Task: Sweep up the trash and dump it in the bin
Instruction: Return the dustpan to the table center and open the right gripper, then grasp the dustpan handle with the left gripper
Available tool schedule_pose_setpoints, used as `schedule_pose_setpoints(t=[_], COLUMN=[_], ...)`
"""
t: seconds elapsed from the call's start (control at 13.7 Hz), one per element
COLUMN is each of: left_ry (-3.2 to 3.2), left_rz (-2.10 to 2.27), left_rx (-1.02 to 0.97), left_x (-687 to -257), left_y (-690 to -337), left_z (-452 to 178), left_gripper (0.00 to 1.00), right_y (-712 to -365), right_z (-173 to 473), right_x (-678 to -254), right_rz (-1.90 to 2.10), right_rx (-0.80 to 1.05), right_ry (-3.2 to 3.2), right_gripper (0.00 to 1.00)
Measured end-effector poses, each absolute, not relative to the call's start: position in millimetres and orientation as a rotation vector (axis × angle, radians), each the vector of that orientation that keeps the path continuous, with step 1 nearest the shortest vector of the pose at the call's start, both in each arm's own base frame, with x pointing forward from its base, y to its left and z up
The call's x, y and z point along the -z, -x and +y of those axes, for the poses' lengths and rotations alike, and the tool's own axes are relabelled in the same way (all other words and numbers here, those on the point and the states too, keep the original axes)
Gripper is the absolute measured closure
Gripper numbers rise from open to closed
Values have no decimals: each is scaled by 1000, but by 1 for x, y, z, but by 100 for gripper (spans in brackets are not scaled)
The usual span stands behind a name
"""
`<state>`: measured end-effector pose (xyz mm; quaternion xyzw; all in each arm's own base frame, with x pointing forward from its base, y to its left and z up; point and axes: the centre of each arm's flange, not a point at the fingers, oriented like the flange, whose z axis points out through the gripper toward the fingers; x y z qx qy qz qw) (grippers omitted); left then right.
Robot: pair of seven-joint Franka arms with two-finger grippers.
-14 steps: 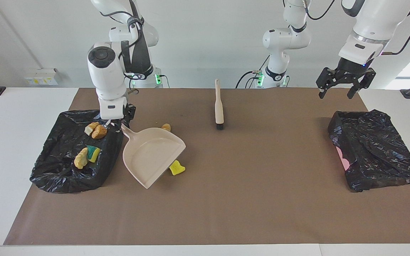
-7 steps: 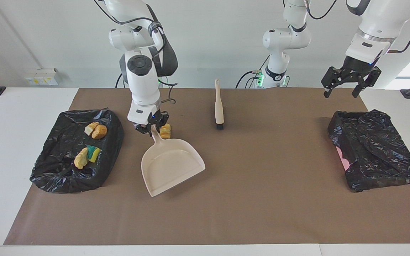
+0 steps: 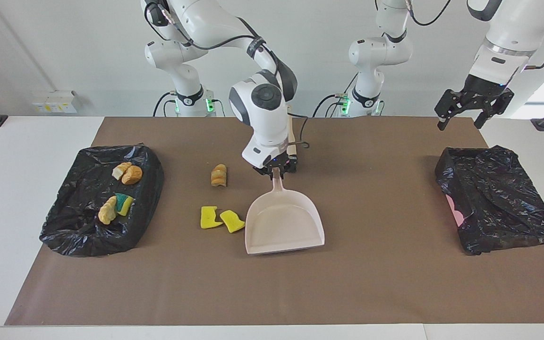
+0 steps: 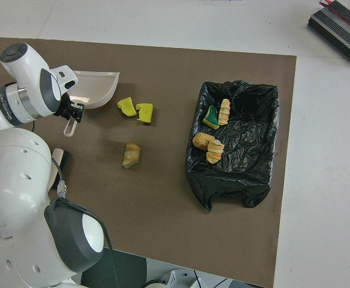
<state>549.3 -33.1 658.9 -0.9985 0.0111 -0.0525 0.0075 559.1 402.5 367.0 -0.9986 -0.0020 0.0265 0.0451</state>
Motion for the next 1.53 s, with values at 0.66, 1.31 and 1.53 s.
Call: schedule_pose_setpoints(t=[0.66, 1.31, 1.53], left_ry=[3120, 3150, 3203], left_rz=[35, 88, 68], left_rx=[156, 284, 282], left_x=[-658, -638, -603], left_y=[-542, -567, -581], left_z=[-33, -57, -134], left_gripper=[0, 0, 0], right_y=[-553, -398, -363], right_z=[422, 419, 425], right_x=[-368, -408, -401], right_rz=[7, -19, -38], right_rx=[-49, -116, -151], right_ry=[3037, 3118, 3132], right_gripper=[7, 0, 0])
